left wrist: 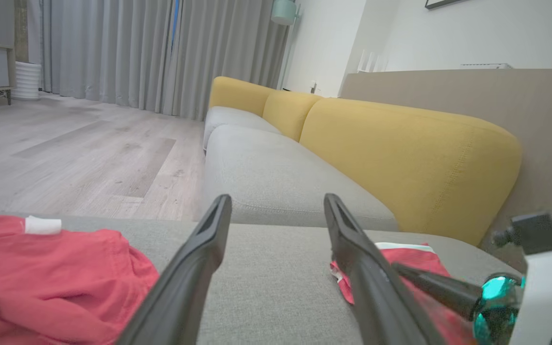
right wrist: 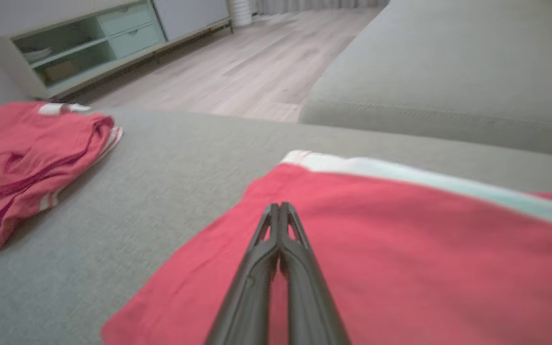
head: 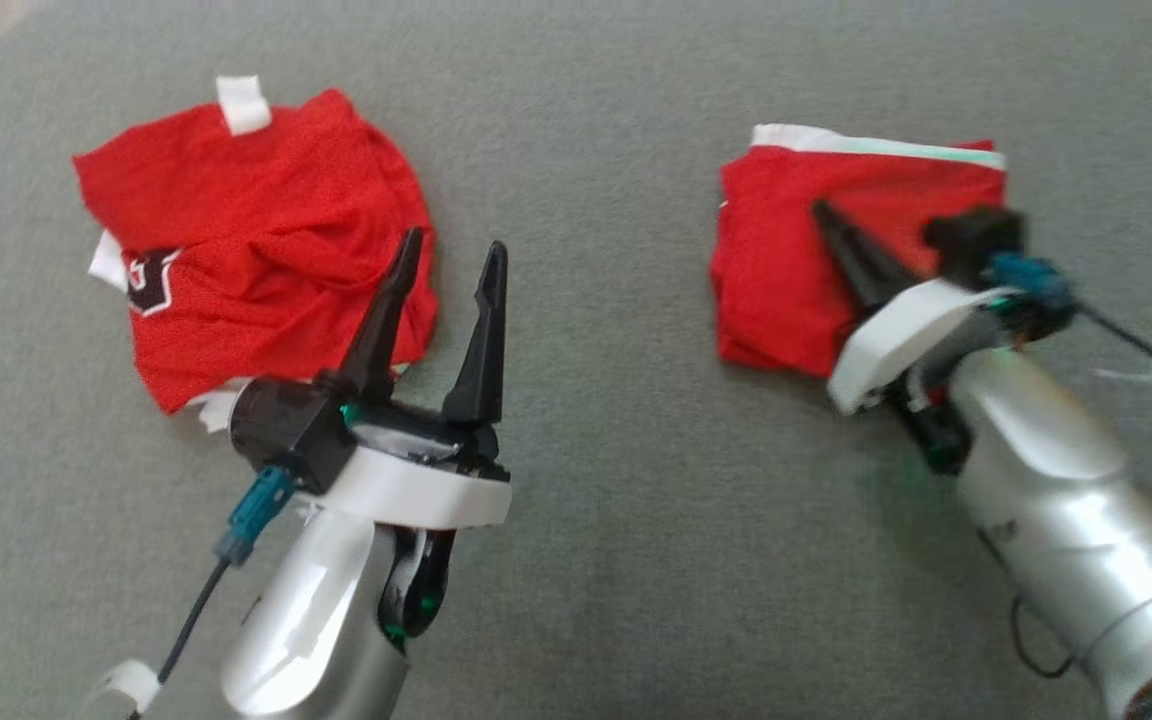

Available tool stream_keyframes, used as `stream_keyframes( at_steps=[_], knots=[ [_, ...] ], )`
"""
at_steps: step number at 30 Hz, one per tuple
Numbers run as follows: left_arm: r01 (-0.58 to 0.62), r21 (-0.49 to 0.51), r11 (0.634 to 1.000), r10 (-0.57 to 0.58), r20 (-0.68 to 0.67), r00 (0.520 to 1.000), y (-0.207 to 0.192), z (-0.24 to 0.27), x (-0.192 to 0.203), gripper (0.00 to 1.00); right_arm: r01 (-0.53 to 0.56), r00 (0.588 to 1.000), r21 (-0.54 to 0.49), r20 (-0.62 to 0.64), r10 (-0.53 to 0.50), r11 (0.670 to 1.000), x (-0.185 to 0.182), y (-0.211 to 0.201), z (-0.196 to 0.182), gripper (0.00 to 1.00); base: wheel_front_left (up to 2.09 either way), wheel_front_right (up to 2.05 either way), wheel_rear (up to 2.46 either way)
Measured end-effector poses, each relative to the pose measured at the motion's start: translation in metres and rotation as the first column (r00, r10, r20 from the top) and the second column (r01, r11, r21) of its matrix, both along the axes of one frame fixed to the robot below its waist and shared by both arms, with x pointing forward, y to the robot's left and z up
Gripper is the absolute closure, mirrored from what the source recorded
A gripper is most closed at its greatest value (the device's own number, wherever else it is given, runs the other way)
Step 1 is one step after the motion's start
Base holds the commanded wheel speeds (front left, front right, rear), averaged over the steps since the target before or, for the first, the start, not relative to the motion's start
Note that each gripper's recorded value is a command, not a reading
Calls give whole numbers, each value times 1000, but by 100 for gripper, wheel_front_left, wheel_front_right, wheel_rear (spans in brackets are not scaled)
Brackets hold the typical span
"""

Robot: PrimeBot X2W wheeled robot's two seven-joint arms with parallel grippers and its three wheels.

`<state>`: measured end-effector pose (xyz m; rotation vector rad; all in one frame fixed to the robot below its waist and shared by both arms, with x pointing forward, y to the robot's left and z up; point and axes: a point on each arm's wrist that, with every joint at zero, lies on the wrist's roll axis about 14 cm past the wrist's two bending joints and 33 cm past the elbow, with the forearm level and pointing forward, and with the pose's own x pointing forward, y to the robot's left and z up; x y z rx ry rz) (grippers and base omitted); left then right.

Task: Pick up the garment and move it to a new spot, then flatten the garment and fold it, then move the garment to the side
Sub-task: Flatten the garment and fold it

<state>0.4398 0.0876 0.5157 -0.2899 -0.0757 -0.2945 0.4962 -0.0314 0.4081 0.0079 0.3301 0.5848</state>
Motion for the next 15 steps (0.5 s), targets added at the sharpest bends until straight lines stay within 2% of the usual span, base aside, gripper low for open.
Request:
stream_keyframes(
  at_steps=[4, 8, 9, 10, 11, 15],
  knots=[
    [23, 18, 1000, -24, 13, 1000, -8, 3, -5, 0, 139, 981, 63, 131, -146, 988, 21, -49, 49, 100, 0, 0, 0],
    [54, 9, 999, -54, 42, 998, -20, 14, -10, 0, 251, 918, 109, 287, -272, 962, 16, -98, 98, 100, 0, 0, 0],
    [64, 6, 998, -64, 48, 997, -24, 17, -15, 0, 333, 884, 136, 299, -359, 933, 0, -124, 101, 52, 0, 0, 0],
    [68, 5, 998, -68, 50, 996, -26, 18, -17, 0, 371, 866, 150, 301, -400, 916, -10, -136, 101, 52, 0, 0, 0],
    [70, 4, 998, -70, 52, 996, -26, 19, -18, 0, 395, 852, 153, 309, -423, 906, -20, -143, 101, 0, 0, 0, 0],
    [74, 1, 997, -74, 63, 995, -31, 24, -24, 0, 451, 805, 200, 331, -493, 870, -54, -151, 108, 0, 0, 0, 0]
  ],
)
